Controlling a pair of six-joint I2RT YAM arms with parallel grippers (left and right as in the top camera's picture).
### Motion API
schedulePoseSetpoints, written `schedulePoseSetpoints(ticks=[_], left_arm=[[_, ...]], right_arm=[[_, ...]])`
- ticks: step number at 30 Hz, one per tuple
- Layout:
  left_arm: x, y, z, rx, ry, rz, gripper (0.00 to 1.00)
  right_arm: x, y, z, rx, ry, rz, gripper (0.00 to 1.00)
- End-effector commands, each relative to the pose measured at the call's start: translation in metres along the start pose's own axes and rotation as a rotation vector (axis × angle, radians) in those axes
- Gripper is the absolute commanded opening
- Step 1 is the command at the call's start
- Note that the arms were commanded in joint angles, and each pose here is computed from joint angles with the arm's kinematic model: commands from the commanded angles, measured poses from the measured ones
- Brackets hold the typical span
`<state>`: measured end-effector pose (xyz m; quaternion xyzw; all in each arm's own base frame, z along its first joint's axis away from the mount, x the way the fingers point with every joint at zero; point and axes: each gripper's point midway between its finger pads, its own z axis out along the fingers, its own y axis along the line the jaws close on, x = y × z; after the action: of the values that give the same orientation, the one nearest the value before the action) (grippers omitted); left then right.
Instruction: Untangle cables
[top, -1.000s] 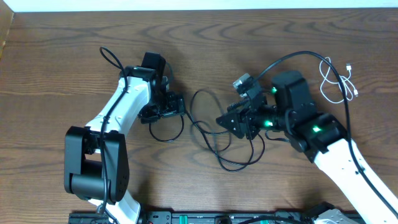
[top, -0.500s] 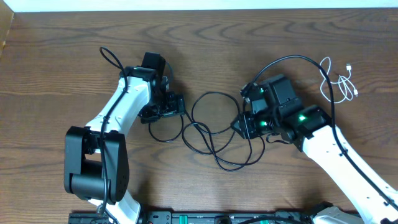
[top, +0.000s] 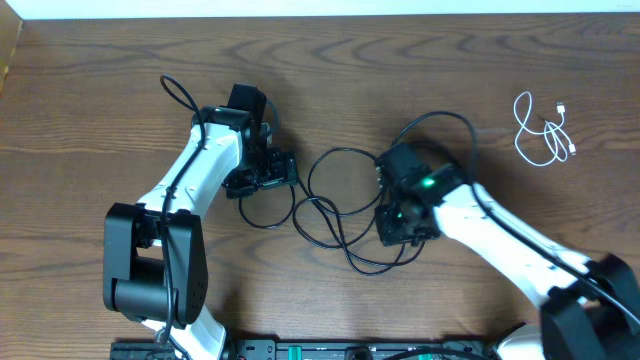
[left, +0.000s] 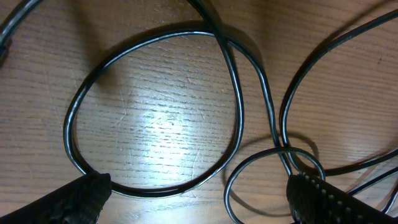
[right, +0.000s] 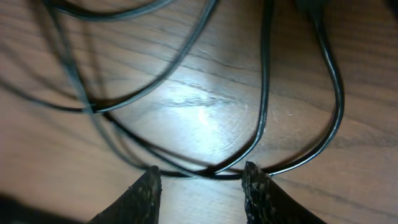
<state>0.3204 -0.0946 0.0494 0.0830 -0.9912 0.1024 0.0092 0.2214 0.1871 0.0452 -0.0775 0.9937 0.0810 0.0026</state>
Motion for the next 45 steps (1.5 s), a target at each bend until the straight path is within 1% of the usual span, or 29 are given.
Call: schedulePoseSetpoints(ticks=[1, 6, 10, 11, 13, 14, 15, 16, 19, 22, 24, 27, 31, 34, 39, 43, 44, 45], left_arm=[[0.001, -0.001, -0.001, 0.003, 0.001, 0.013, 0.95], [0.001, -0.001, -0.001, 0.003, 0.001, 0.013, 0.95], [0.001, -0.001, -0.001, 0.003, 0.001, 0.013, 0.95], [0.001, -0.001, -0.001, 0.003, 0.001, 0.013, 0.95], [0.001, -0.001, -0.001, 0.003, 0.001, 0.013, 0.95], [0.001, -0.001, -0.001, 0.003, 0.001, 0.013, 0.95], [0.001, -0.001, -0.001, 0.003, 0.001, 0.013, 0.95], [0.001, -0.001, -0.001, 0.003, 0.001, 0.013, 0.95], [0.001, -0.001, -0.001, 0.003, 0.001, 0.013, 0.95], [0.001, -0.001, -0.001, 0.003, 0.001, 0.013, 0.95], [0.001, -0.001, -0.001, 0.003, 0.001, 0.013, 0.95], [0.001, -0.001, -0.001, 0.003, 0.001, 0.013, 0.95], [0.001, -0.001, -0.001, 0.003, 0.001, 0.013, 0.95], [0.001, -0.001, -0.001, 0.003, 0.001, 0.013, 0.95], [0.001, -0.001, -0.001, 0.003, 0.001, 0.013, 0.95], [0.001, -0.001, -0.001, 0.003, 0.001, 0.013, 0.95], [0.001, -0.001, -0.001, 0.003, 0.001, 0.013, 0.95], [0.001, -0.001, -0.001, 0.003, 0.001, 0.013, 0.96]], right_arm=[[-0.004, -0.018, 0.014, 0.159, -0.017, 0.029, 0.4], [0.002, -0.036, 0.041, 0.245, 0.061, 0.042, 0.43], [0.012, -0.043, 0.062, 0.268, 0.144, 0.055, 0.43], [0.015, -0.042, 0.067, 0.263, 0.163, 0.057, 0.41], [0.019, -0.043, 0.074, 0.263, 0.194, 0.061, 0.33], [0.02, -0.043, 0.075, 0.264, 0.199, 0.06, 0.22], [0.02, -0.044, 0.074, 0.263, 0.2, 0.055, 0.05], [0.019, -0.044, 0.073, 0.261, 0.196, 0.057, 0.01], [0.007, -0.041, 0.06, 0.244, 0.169, 0.052, 0.01], [-0.02, -0.032, 0.027, 0.189, 0.07, 0.032, 0.01], [-0.04, -0.021, -0.003, 0.128, -0.033, 0.008, 0.01], [-0.067, -0.003, -0.06, 0.022, -0.225, -0.03, 0.01], [-0.082, 0.025, -0.137, -0.132, -0.458, -0.117, 0.01], [-0.081, 0.035, -0.191, -0.204, -0.629, -0.16, 0.01], [-0.063, 0.04, -0.275, -0.258, -0.915, -0.29, 0.01], [-0.045, 0.04, -0.338, -0.261, -1.152, -0.383, 0.01], [-0.039, 0.033, -0.362, -0.241, -1.248, -0.373, 0.01], [-0.036, 0.027, -0.372, -0.225, -1.288, -0.353, 0.01]])
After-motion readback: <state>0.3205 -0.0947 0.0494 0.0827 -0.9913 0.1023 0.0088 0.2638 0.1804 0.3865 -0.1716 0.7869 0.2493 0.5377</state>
